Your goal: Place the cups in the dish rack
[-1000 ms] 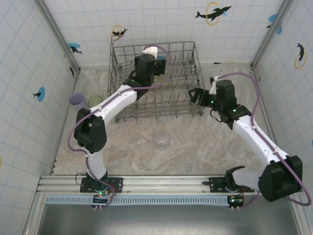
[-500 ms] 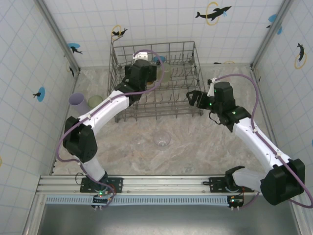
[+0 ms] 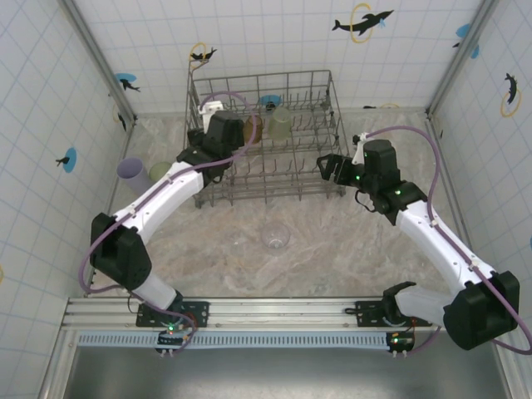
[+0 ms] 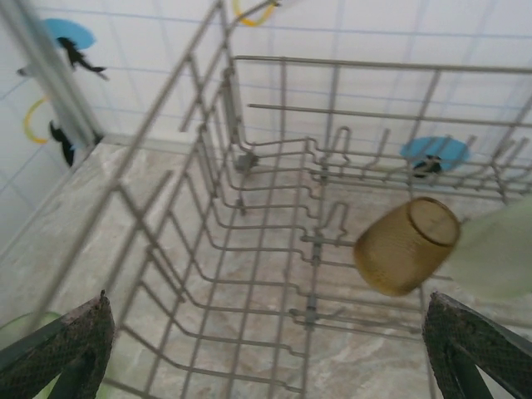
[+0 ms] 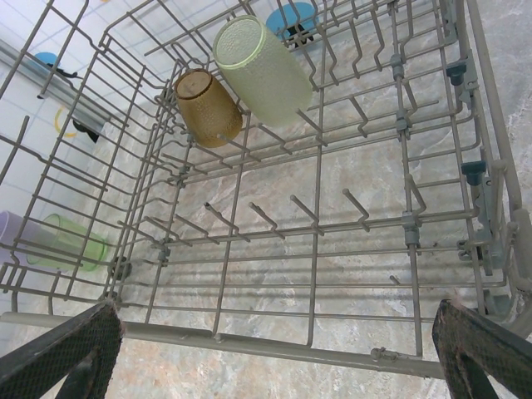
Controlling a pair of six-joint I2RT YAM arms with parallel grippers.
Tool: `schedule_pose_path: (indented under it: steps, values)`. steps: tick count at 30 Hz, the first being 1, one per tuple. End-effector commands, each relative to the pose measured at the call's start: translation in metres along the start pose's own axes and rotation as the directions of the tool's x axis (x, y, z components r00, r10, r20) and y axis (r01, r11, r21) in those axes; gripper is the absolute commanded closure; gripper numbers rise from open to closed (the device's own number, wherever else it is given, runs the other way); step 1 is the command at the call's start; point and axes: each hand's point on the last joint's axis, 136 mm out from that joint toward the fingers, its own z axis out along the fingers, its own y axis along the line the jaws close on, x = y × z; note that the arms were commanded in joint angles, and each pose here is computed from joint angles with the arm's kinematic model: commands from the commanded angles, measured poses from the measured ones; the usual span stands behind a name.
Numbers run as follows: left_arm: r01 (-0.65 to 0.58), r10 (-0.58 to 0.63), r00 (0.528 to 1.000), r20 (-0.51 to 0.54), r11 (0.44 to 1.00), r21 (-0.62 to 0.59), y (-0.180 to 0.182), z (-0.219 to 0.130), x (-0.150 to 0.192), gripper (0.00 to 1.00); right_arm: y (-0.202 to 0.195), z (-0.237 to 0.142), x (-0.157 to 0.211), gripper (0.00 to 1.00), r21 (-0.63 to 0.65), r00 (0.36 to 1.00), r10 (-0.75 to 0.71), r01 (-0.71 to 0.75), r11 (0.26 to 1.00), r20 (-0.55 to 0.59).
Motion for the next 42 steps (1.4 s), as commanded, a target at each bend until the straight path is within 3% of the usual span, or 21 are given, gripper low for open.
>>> schedule_pose_path:
  steps: [1,8,14,23,42]
  values:
    - [0.098,-0.099,0.995,-0.01,0.992,-0.084,0.037,-0.005,0.001,0.03,0.0,-0.004,0.008,0.01,-0.003,1.0,-0.014,0.014,1.0,-0.008]
    - [0.166,-0.166,0.986,0.011,0.971,-0.17,0.075,-0.009,-0.003,0.03,0.001,-0.006,0.007,0.01,-0.004,1.0,-0.014,0.014,1.0,-0.01]
    - [0.216,-0.208,0.976,0.056,0.933,-0.289,0.13,-0.01,-0.015,0.03,0.005,-0.007,0.002,0.01,-0.01,1.0,-0.015,0.015,1.0,0.001]
    - [0.271,-0.285,0.958,0.023,0.88,-0.39,0.181,-0.008,0.008,0.03,0.003,0.001,0.009,0.01,-0.016,1.0,-0.005,0.005,1.0,-0.016]
    - [0.37,-0.436,0.898,-0.063,0.825,-0.428,0.221,0.01,0.05,0.03,-0.007,0.0,0.019,0.01,0.015,1.0,-0.012,0.012,1.0,-0.02]
